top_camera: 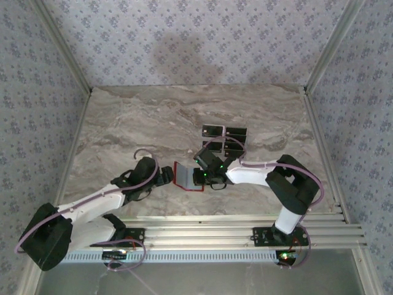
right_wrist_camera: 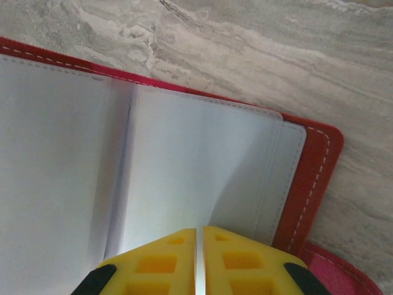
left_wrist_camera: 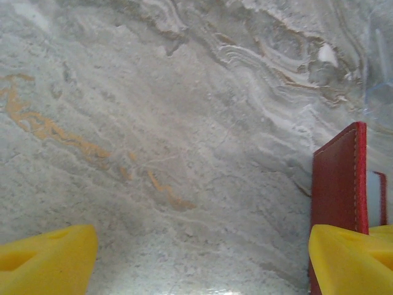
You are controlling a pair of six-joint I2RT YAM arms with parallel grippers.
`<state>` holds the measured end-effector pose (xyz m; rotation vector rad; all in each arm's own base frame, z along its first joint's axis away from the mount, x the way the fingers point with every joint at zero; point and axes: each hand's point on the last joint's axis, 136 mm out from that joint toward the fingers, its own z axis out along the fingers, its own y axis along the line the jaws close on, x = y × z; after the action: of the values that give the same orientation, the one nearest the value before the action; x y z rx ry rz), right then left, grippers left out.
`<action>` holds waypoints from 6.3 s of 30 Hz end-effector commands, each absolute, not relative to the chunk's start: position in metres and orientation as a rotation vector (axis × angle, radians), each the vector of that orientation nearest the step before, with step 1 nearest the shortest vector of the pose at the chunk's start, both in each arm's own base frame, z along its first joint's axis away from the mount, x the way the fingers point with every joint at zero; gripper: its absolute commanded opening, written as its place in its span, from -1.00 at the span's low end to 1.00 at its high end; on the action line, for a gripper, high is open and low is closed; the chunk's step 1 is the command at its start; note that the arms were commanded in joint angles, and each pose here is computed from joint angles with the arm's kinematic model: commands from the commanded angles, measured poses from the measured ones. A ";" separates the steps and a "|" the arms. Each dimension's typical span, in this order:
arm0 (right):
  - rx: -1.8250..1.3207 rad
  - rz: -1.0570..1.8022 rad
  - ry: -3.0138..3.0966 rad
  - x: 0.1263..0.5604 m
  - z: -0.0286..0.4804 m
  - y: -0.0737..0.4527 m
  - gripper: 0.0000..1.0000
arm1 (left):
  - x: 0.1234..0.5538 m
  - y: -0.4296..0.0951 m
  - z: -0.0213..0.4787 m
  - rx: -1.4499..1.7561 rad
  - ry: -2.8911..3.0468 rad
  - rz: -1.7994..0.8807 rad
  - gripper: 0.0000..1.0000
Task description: Put the credit cards into the card holder
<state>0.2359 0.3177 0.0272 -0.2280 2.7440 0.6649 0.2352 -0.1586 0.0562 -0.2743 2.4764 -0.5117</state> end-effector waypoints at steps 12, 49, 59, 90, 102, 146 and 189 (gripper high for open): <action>-0.201 0.624 2.797 0.232 0.007 0.308 -0.73 | 0.238 -0.149 0.071 -0.260 2.451 -0.452 0.76; -0.180 0.623 2.837 0.232 -0.010 0.300 -0.73 | 0.232 -0.148 0.016 -0.308 2.576 -0.382 0.65; -0.190 0.626 2.855 0.230 -0.014 0.301 -0.72 | 0.234 -0.182 0.026 -0.243 2.534 -0.625 0.65; -0.385 0.605 2.708 0.235 0.082 0.326 0.38 | 0.241 -0.147 0.089 -0.320 2.461 -0.386 0.74; -0.523 0.314 2.745 0.239 0.058 0.368 0.66 | 0.240 -0.104 0.060 -0.428 2.565 -0.234 0.75; -0.306 0.133 2.755 0.245 0.057 0.258 0.44 | 0.243 -0.154 0.080 -0.253 2.553 -0.467 0.73; -0.240 0.462 2.812 0.235 0.019 0.278 -0.69 | 0.231 -0.147 0.022 0.036 2.734 0.155 0.67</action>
<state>0.2397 0.3020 0.0259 -0.2693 2.7579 0.5828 0.2396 -0.1674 0.0246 0.0357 2.7101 0.0324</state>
